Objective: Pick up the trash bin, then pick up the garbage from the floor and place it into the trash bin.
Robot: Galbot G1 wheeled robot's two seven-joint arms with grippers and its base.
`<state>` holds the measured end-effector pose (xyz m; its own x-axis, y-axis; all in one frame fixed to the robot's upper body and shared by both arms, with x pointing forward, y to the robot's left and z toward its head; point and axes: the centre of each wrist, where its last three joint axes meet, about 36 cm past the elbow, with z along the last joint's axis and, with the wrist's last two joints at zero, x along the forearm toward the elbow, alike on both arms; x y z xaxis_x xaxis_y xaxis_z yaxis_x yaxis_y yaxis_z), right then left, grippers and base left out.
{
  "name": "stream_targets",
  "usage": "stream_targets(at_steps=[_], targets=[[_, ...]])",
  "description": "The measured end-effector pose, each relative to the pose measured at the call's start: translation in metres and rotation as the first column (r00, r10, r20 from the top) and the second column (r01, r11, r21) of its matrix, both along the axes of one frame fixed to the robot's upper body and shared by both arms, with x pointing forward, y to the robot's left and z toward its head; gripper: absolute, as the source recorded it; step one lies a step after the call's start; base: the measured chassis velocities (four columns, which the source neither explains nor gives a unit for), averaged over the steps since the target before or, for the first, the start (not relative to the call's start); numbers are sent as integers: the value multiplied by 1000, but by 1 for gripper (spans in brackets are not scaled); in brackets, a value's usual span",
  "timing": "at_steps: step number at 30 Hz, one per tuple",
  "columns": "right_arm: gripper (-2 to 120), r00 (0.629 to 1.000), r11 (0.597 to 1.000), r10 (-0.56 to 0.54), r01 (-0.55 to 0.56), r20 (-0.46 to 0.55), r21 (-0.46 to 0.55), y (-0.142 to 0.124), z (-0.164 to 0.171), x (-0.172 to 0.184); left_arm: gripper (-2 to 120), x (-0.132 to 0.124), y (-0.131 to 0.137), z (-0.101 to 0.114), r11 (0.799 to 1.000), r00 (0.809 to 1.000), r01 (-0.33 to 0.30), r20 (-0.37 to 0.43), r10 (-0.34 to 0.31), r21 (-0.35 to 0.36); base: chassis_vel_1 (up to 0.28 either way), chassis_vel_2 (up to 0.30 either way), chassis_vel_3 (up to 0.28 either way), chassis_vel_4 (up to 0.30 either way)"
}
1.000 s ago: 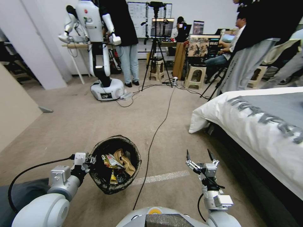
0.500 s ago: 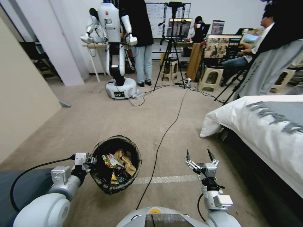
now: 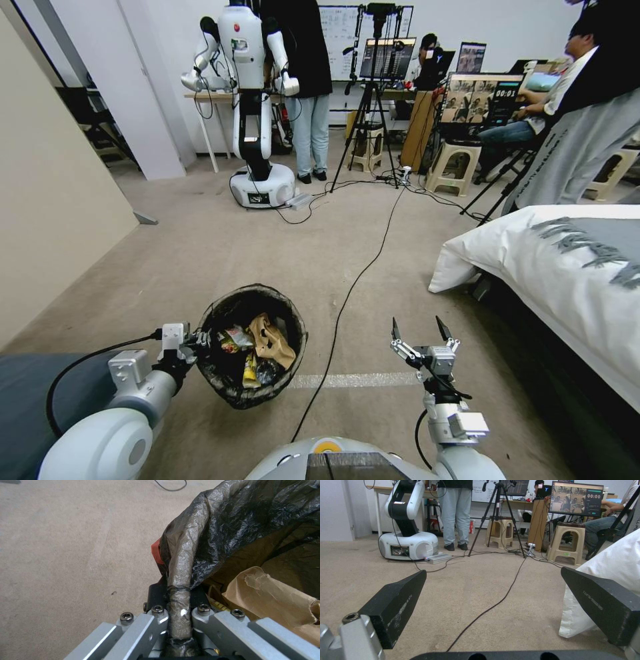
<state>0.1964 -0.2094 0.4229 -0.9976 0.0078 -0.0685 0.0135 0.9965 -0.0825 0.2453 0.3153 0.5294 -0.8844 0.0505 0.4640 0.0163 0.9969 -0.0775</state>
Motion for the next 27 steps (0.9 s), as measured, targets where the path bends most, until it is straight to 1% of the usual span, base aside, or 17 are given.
stream_targets(at_steps=[1,6,16,19,27], targets=[[100,1000,1000,9,-9,-7,3,2,-1,0,1,2,6,-3,1000,1000,10,-12,-10,-4,0,0,0,0],[100,999,1000,26,-25,-20,8,3,-3,2,1,4,10,-6,1000,1000,12,-24,-12,-20,0,0,0,0],[100,999,999,34,-34,-37,13,4,-5,4,1,9,14,-22,997,997,-29,-73,23,-76,0,0,0,0],[100,998,999,36,-35,-44,15,5,-6,4,1,12,18,-31,994,994,-53,-96,44,-94,0,0,0,0],[100,998,999,41,-40,-55,21,7,-8,5,1,17,24,-44,990,990,-73,-126,57,-122,0,0,0,0]])
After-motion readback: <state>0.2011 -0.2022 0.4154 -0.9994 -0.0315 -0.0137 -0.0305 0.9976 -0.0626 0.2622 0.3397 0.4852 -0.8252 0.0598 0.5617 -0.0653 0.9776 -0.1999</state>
